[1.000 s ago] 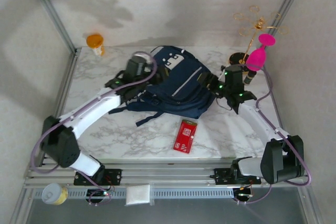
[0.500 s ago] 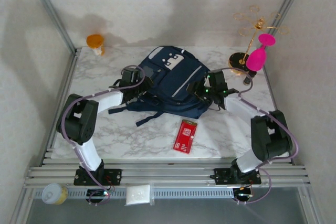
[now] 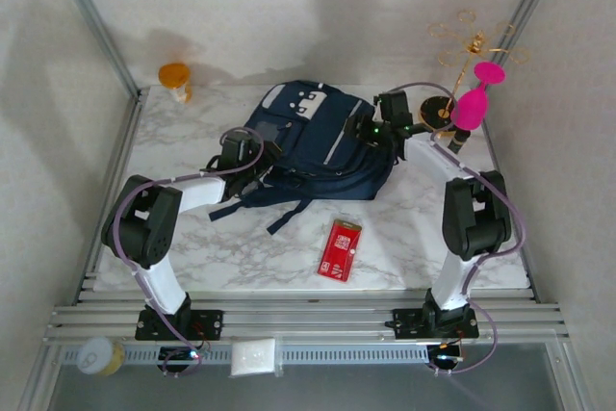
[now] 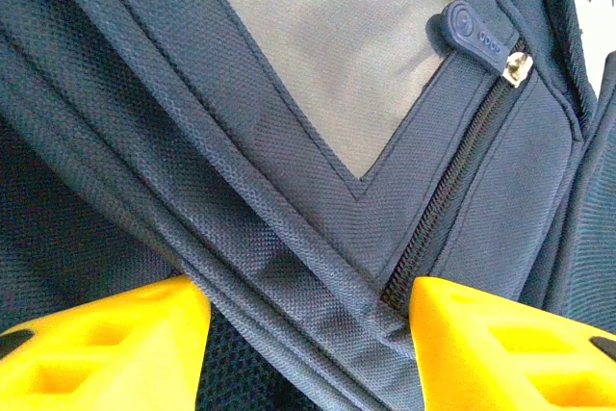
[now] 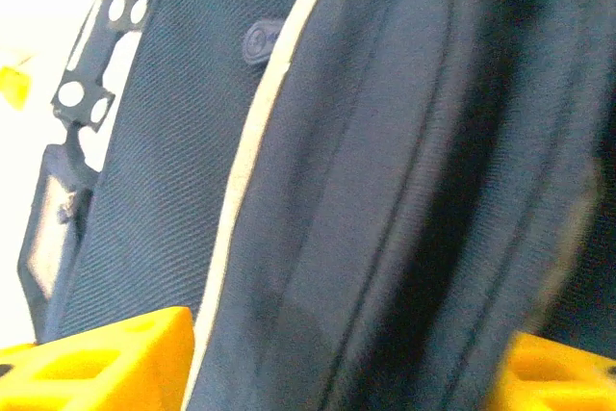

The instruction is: Pack books, pencil case, and school supplies into a backpack

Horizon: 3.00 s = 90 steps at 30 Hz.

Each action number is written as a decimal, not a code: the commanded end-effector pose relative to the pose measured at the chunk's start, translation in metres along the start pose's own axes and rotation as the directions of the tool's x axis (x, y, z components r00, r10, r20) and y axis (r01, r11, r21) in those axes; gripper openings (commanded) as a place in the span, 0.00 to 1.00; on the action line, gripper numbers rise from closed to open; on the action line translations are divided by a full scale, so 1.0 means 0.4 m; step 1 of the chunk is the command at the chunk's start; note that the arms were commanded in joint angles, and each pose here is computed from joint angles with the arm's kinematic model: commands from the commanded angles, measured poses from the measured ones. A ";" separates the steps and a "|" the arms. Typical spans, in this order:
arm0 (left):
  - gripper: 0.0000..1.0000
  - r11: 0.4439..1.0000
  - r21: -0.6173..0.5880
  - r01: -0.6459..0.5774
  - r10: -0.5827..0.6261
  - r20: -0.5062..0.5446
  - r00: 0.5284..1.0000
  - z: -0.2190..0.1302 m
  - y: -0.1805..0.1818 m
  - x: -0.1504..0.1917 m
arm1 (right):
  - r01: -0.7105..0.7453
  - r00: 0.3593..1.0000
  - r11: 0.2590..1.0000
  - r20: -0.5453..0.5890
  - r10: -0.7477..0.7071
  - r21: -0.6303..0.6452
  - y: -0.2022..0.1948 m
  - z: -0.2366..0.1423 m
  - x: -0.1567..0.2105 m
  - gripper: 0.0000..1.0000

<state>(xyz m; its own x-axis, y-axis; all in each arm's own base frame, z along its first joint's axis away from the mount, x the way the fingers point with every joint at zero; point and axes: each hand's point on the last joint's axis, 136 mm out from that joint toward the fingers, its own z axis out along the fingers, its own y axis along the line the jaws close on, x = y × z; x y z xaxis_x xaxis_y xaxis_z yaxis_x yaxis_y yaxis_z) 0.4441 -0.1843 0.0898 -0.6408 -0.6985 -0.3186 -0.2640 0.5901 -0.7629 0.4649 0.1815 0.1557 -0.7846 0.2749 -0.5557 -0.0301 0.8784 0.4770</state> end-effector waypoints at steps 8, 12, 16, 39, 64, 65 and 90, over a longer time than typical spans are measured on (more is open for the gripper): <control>0.64 0.993 -0.078 -0.094 0.100 0.078 0.992 -0.109 0.010 -0.078 | 0.077 0.996 0.950 -0.065 -0.060 0.302 0.056 -0.170 0.214 0.68; 0.65 0.992 -0.101 -0.071 0.078 0.062 0.995 -0.092 0.056 -0.072 | 0.084 0.995 0.960 -0.077 -0.066 0.269 0.214 -0.119 0.317 0.66; 0.65 0.995 -0.084 -0.045 0.050 0.063 0.997 -0.061 0.074 -0.093 | 0.071 0.995 0.966 -0.088 -0.051 0.247 0.319 -0.027 0.377 0.63; 0.51 0.973 -0.220 0.073 -0.058 0.075 0.995 -0.009 0.259 -0.082 | -0.088 0.996 0.883 0.059 0.069 0.460 0.331 0.239 0.395 0.50; 0.53 0.927 -0.371 0.057 -0.015 0.114 0.993 -0.019 0.327 -0.093 | -0.025 0.999 0.856 0.055 -0.004 0.516 0.251 0.120 0.398 0.20; 0.53 0.927 -0.370 0.057 -0.015 0.115 0.993 -0.020 0.326 -0.093 | -0.020 0.999 0.857 0.048 -0.005 0.514 0.255 0.123 0.399 0.20; 0.56 0.923 -0.381 0.053 -0.014 0.103 0.995 -0.011 0.333 -0.074 | 0.106 0.989 0.870 0.043 -0.144 0.481 0.300 0.132 0.289 0.45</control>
<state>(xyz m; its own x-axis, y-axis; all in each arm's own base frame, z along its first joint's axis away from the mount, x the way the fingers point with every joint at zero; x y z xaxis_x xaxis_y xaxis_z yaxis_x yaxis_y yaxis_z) 0.4527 -0.1104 0.0469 -0.5442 -0.7509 -0.3741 -0.4089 0.6268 -0.6633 0.3818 0.3583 0.0788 -0.8057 0.1612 -0.5699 0.1615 0.9856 0.0504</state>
